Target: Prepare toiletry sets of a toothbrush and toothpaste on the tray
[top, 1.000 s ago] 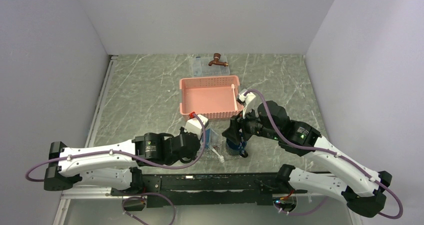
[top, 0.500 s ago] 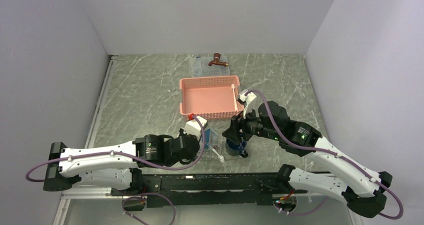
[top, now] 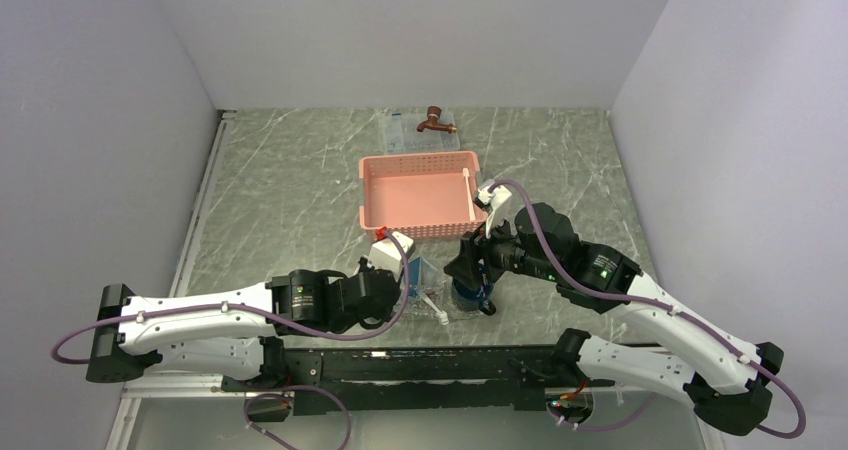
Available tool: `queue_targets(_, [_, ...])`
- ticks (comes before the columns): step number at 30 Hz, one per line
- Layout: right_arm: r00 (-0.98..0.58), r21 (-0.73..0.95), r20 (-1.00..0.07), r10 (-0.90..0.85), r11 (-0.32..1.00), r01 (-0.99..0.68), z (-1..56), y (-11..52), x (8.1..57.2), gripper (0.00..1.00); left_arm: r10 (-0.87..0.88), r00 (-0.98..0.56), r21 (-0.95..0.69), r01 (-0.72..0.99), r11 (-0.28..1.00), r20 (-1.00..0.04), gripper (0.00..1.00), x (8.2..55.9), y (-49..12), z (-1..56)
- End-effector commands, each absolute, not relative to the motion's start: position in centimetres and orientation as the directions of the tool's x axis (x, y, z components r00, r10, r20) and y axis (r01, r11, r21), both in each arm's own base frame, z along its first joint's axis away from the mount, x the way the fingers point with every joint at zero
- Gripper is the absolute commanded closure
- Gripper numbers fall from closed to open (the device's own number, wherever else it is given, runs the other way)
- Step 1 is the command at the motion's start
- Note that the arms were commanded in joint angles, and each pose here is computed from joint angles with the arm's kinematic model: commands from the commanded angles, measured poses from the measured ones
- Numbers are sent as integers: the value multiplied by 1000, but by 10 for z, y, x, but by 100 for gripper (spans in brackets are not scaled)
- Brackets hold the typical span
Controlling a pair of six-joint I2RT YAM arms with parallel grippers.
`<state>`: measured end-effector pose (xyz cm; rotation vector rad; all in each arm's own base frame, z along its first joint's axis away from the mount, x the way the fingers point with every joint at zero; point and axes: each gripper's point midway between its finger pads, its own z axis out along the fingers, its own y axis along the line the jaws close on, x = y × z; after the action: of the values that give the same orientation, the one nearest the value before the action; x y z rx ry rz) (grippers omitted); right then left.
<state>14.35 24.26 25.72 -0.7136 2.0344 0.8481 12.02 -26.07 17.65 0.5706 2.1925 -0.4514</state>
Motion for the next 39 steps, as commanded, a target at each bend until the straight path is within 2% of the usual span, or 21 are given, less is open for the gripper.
queue_targets(1, [-498, 324, -855, -145, 601, -731, 269, 248, 146, 38, 223, -567, -149, 536, 831, -793, 81, 120, -265, 181])
queue_targets(6, [-498, 324, -855, -145, 600, -731, 268, 248, 147, 38, 216, -566, -155, 535, 830, -795, 80, 120, -265, 182])
queue_targets(12, [-501, 326, -853, -148, 598, -732, 267, 250, 147, 38, 211, -572, -156, 525, 837, -792, 73, 120, -262, 180])
queue_targets(21, [-500, 325, -853, -149, 597, -733, 267, 249, 147, 38, 218, -573, -159, 535, 830, -790, 68, 119, -266, 181])
queue_targets(34, [-498, 325, -855, -146, 598, -733, 268, 249, 147, 37, 212, -570, -166, 539, 826, -794, 66, 119, -266, 187])
queue_targets(39, [-496, 322, -858, -134, 612, -722, 272, 249, 150, 37, 215, -559, -155, 541, 826, -801, 61, 120, -264, 195])
